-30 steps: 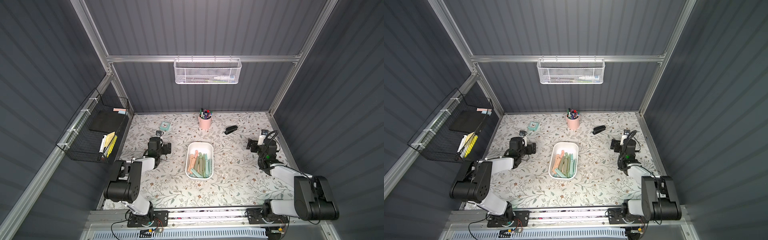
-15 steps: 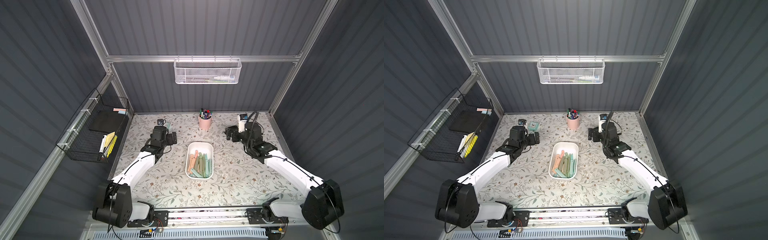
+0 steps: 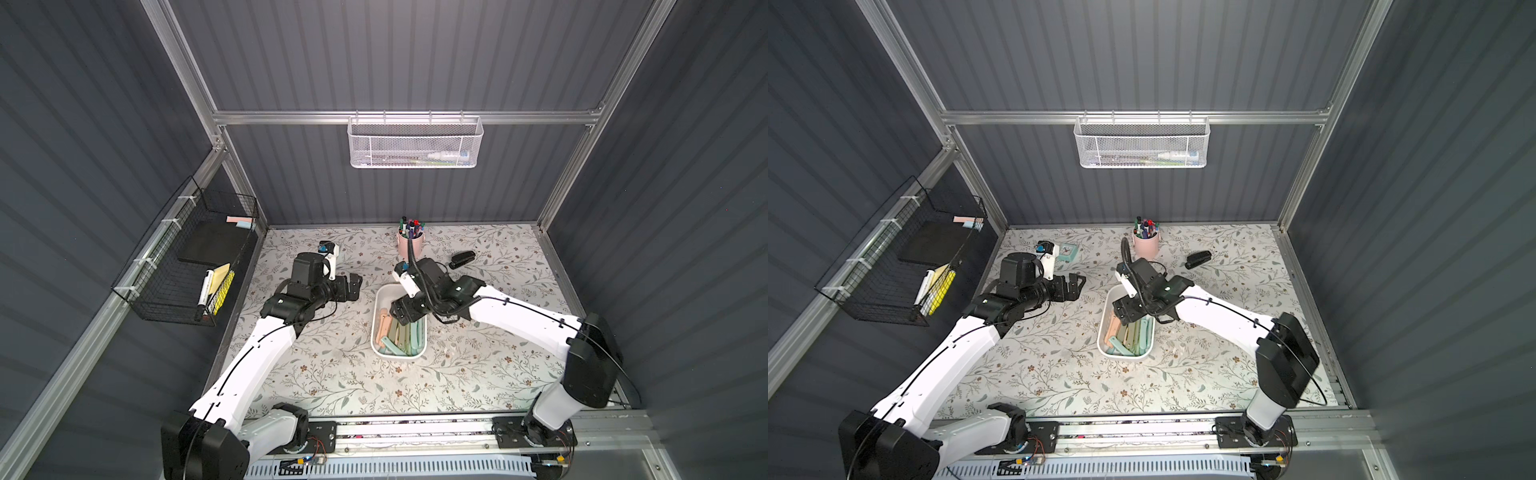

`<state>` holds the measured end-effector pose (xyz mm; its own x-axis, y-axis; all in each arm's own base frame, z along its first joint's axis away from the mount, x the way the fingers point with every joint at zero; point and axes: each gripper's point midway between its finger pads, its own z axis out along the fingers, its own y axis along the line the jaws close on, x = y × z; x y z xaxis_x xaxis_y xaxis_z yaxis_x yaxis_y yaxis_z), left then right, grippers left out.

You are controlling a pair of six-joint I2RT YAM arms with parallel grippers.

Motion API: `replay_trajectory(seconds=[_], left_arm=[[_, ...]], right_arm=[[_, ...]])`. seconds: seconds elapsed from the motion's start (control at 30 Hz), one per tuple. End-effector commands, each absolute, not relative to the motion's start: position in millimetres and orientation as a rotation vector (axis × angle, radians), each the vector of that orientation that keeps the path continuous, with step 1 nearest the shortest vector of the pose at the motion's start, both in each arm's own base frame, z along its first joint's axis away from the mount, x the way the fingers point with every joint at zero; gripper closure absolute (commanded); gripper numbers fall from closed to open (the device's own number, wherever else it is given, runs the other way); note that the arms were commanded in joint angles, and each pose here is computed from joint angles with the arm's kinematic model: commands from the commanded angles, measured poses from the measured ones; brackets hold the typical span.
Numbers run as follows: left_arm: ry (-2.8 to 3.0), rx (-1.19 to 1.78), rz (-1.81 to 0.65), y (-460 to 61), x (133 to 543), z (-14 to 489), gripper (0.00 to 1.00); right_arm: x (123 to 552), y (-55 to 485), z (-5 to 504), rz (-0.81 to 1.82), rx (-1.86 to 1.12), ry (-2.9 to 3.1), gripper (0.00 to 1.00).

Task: Take the fruit knife out of the storage box
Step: Pick up the fruit knife from the storage box.

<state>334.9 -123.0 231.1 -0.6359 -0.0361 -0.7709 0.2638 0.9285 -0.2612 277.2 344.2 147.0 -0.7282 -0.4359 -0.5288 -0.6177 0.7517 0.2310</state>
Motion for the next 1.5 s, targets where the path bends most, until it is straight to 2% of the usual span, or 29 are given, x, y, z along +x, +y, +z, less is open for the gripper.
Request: replay_trajectory(seconds=[0.0,0.07,0.27,0.47,0.87,1.37,1.47], left_arm=[[2.289,0.260,-0.559,-136.2,307.5,214.7,0.01],[2.299,0.236,-0.562,-134.1,303.1,210.2,0.01],[2.263,0.181,-0.453,-116.1,301.4,216.7,0.01],[2.253,0.163,-0.427,-111.4,301.3,217.3,0.01],[2.249,0.165,-0.440,-114.5,306.2,218.7,0.01],[2.256,0.168,-0.445,-115.1,305.0,217.0,0.01],[2.259,0.168,-0.444,-115.1,304.9,215.9,0.00]], right_arm=[[248.9,350.3,128.5,0.631,-0.769,2.713,0.25],[243.4,352.2,116.5,0.626,-0.750,2.794,0.34],[242.7,349.9,90.5,0.568,-0.631,2.915,0.49],[248.3,346.0,73.6,0.497,-0.506,2.986,0.54],[263.3,332.1,50.9,0.401,-0.364,3.042,0.54],[270.8,336.4,34.9,0.449,-0.375,3.075,0.57],[271.6,336.3,33.9,0.442,-0.377,3.075,0.61]])
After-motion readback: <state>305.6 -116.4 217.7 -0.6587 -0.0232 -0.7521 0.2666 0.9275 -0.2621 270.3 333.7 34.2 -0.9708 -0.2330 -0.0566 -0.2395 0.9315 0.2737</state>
